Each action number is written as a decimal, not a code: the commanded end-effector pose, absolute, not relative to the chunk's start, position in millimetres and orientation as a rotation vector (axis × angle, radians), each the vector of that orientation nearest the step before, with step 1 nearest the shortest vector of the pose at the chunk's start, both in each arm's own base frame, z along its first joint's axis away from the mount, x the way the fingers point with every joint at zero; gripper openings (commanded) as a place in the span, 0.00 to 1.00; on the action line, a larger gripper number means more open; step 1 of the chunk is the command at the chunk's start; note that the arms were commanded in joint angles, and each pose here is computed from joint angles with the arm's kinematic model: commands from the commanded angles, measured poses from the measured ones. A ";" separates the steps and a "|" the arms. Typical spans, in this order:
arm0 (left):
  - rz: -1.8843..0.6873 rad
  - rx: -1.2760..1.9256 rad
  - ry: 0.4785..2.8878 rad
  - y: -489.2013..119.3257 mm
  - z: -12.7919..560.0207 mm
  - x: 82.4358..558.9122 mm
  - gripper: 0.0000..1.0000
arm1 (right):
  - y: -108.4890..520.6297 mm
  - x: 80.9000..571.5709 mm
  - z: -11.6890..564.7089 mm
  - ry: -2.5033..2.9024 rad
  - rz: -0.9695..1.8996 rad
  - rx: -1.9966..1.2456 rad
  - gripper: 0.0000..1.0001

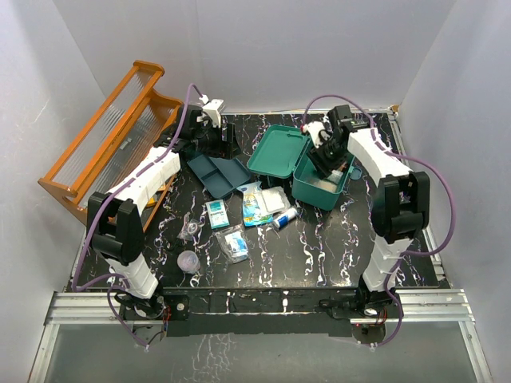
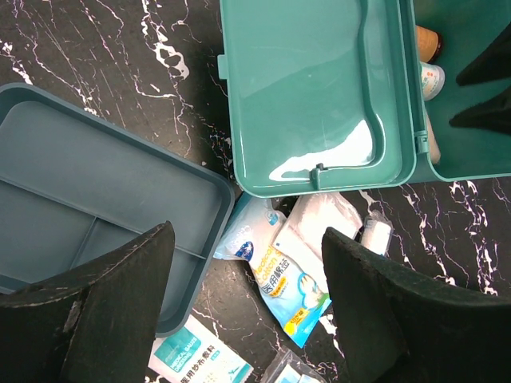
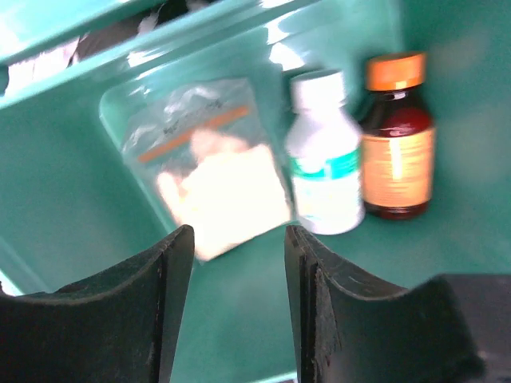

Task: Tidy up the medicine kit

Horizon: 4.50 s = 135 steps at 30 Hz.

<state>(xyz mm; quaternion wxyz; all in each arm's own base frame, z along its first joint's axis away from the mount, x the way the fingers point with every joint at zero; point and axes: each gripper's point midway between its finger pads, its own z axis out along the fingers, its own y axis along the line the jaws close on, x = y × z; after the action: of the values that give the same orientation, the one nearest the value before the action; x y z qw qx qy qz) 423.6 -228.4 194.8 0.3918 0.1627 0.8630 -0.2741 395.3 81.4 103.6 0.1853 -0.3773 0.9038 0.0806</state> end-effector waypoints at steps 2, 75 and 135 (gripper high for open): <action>-0.718 0.422 2.144 -230.9 213.2 423.5 0.73 | 71.5 446.0 165.9 2.349 0.008 -0.847 0.48; -0.903 0.458 2.191 -269.0 190.8 364.5 0.73 | 8.8 420.7 224.1 2.286 -0.089 0.174 0.52; -0.833 0.191 2.616 -256.1 66.9 338.4 0.48 | 121.5 433.9 173.6 2.366 0.220 0.407 0.49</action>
<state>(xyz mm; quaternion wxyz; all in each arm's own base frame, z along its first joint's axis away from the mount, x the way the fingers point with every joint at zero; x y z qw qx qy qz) 345.4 -252.0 60.9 0.1990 0.0975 0.9330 -0.2835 426.3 133.5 117.1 0.2828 0.1251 0.9474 0.0826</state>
